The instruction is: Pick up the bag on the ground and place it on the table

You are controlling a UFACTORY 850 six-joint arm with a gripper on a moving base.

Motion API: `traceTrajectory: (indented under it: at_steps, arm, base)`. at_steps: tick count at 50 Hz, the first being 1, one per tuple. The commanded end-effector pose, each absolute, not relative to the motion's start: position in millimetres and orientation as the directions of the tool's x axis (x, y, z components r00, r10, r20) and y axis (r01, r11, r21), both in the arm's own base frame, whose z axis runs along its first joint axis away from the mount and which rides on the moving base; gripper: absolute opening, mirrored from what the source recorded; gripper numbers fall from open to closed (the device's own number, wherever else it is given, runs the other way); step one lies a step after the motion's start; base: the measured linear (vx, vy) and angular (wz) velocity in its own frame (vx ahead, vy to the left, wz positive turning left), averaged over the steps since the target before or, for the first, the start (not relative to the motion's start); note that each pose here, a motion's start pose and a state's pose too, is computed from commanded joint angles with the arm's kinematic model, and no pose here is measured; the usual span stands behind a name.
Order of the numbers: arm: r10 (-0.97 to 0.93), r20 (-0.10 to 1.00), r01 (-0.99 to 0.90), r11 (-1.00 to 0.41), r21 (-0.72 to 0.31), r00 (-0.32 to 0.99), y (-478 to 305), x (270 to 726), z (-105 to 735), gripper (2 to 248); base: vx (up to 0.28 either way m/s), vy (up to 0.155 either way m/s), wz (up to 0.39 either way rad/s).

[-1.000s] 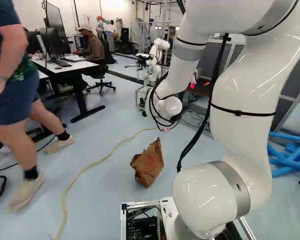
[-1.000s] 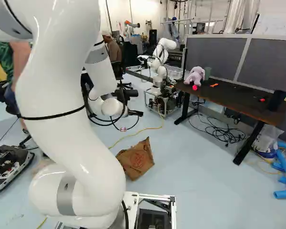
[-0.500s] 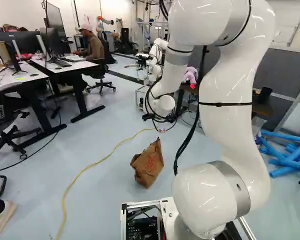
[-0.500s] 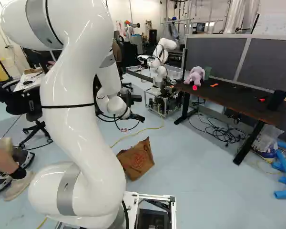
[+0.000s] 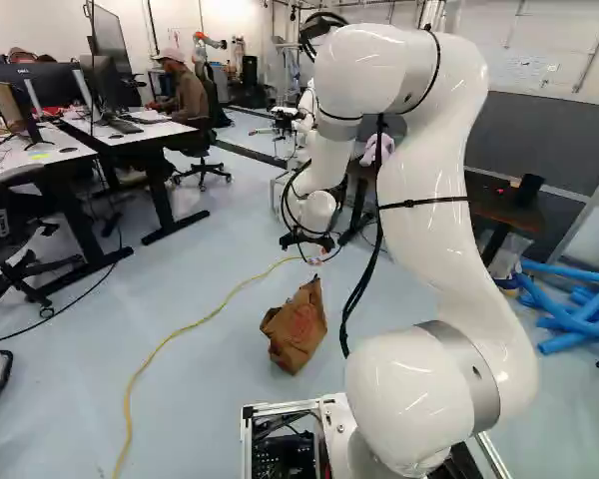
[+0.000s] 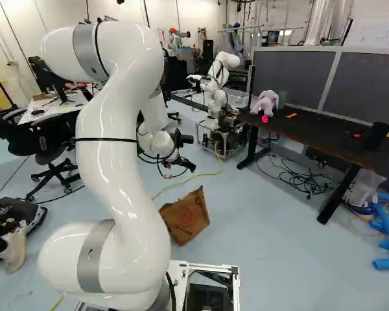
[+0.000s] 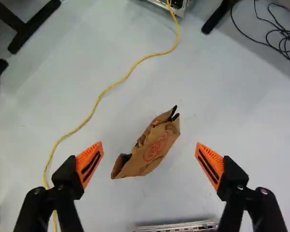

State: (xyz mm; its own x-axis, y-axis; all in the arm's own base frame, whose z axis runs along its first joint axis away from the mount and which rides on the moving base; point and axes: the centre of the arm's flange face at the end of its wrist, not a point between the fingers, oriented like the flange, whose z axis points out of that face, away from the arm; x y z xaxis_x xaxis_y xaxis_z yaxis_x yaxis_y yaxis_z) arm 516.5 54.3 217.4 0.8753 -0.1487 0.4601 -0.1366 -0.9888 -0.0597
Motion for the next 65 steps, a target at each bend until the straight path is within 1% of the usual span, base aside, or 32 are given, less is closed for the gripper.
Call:
traceTrajectory:
  at_steps: [27,46,56,65]
  arm:
    - [-0.189,0.316,-0.173,-0.982,-0.078,0.93,76,557,170,247]
    - [-0.227,0.238,-0.209,-0.973,-0.097,0.944,92,585,138,247]
    - [-0.253,0.189,-0.237,-0.966,-0.102,0.949,95,588,122,247]
    - [-0.341,0.139,-0.327,-0.938,-0.114,0.93,97,588,108,247]
  base:
    - [0.0,0.0,0.0]
    - [0.0,0.0,0.0]
    - [0.0,0.0,0.0]
    - [0.0,0.0,0.0]
